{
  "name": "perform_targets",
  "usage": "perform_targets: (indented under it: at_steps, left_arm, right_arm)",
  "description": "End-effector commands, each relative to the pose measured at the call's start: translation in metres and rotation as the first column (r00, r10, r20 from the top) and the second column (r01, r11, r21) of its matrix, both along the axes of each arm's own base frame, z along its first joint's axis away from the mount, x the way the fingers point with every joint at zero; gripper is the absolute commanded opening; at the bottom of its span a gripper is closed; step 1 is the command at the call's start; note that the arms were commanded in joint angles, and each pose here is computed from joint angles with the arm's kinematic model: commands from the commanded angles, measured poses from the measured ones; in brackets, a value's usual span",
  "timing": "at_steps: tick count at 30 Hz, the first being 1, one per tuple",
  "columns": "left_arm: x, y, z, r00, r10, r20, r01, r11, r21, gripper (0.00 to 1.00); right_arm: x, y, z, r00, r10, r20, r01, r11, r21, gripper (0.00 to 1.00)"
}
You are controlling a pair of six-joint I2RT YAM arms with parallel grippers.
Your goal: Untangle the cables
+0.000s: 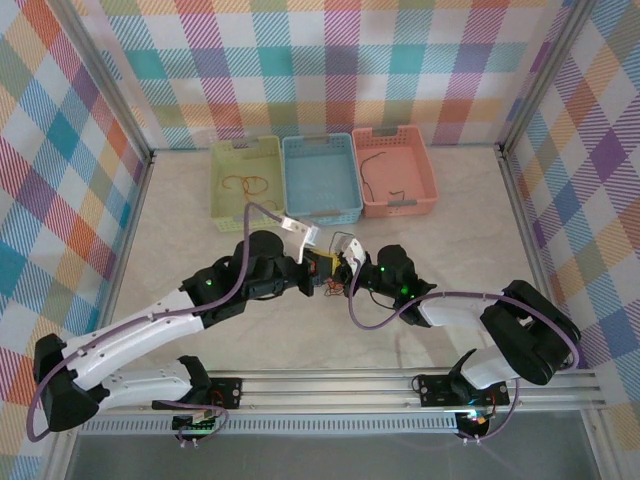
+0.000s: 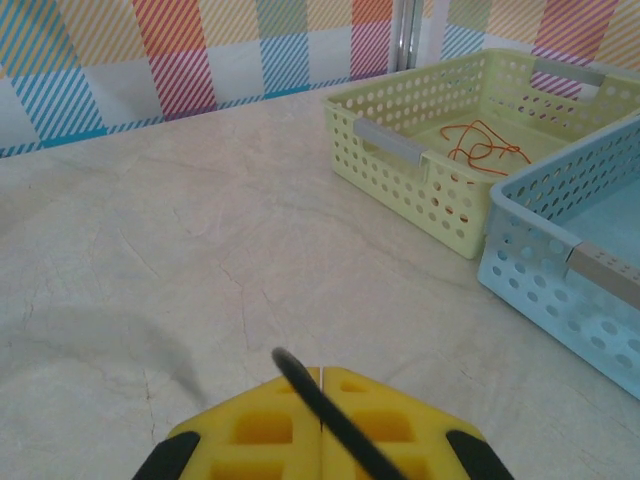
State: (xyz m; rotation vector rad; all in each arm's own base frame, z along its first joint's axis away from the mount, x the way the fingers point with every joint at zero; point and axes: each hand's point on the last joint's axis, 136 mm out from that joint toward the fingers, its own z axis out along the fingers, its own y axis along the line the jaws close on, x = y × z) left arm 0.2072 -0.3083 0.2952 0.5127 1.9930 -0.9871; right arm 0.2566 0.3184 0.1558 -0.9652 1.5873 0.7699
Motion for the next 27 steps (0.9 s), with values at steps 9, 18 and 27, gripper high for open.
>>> perform_targets:
  at_steps: [9,18,27]
  left_arm:
    - [0.031,0.126,-0.018,0.859,0.51,0.045,-0.506,0.832,0.226,0.0]
    - [-0.01,0.172,-0.075,0.828,0.556,-0.075,-0.516,0.807,0.289,0.77]
    - [-0.016,0.14,-0.079,0.906,0.411,-0.101,-0.388,0.902,0.19,0.81]
  right_arm:
    - [-0.001,0.002,0.013,1.0,0.005,0.027,-0.006,1.0,0.029,0.0]
    - [0.0,0.0,0.014,0.999,-0.005,0.034,0.004,0.999,0.033,0.0]
    - [-0.003,-0.001,0.02,0.998,0.001,0.06,-0.005,0.998,0.06,0.0]
